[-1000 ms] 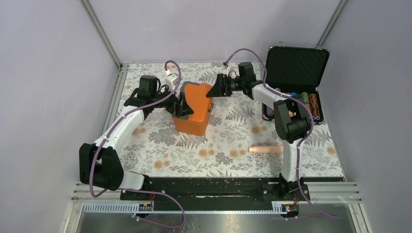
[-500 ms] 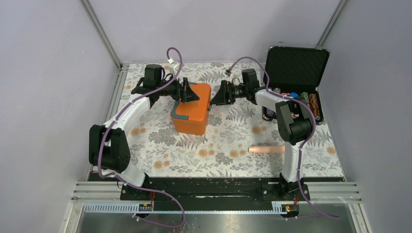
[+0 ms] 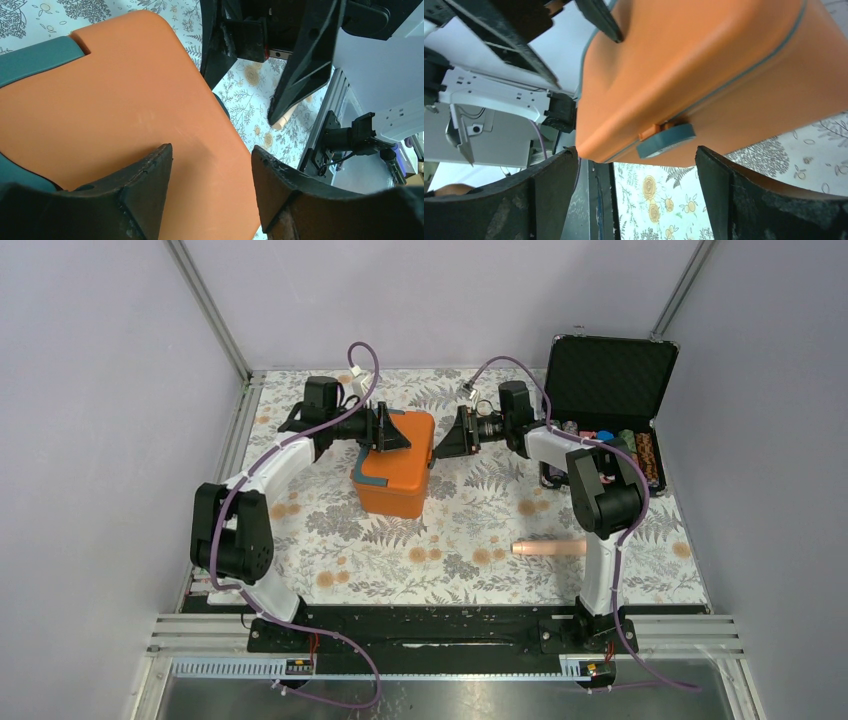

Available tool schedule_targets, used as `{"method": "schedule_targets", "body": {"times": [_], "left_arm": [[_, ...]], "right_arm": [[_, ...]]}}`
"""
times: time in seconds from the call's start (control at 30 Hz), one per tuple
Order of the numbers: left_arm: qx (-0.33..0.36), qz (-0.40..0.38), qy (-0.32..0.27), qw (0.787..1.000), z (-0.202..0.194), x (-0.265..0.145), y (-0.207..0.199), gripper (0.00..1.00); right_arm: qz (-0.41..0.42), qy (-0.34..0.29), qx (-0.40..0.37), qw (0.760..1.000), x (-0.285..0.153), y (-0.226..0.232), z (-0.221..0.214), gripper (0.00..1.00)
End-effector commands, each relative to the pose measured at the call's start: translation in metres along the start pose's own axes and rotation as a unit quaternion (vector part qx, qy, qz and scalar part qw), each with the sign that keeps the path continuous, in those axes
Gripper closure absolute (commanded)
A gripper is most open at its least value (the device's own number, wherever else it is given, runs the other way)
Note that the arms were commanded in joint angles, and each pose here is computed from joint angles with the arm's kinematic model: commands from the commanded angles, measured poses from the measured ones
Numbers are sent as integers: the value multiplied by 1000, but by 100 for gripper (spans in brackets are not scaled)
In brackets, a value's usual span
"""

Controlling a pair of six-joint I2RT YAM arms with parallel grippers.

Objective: Organize the medicine kit

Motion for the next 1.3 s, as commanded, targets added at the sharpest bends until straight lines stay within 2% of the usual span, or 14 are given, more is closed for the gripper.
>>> {"method": "schedule_targets", "body": {"times": [0.0,0.23,0.73,1.27], "left_arm": [[-12,-1,11,1000,-9,6,7,42],[-14,5,15,1000,-12,7,10,51],[-16,8,12,1000,-14,7,10,52],[-20,12,14,1000,-16,10,15,52]], "right_arm": [[61,16,-38,997,5,18,8,7],[43,17,-43,998,15,14,8,8],[15,22,-32,999,24,0,2,8],[51,-2,-60,997,17,36,12,17]]}}
Point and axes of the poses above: each gripper's point midway between its finger pads, its own x axis out along the fingers, its own y axis along the line the jaws close on, z = x × y, the point moved 10 cm from there along -x, back along the fingers, and after that the axes turned 2 degrees about x, right-handed, at the moved point
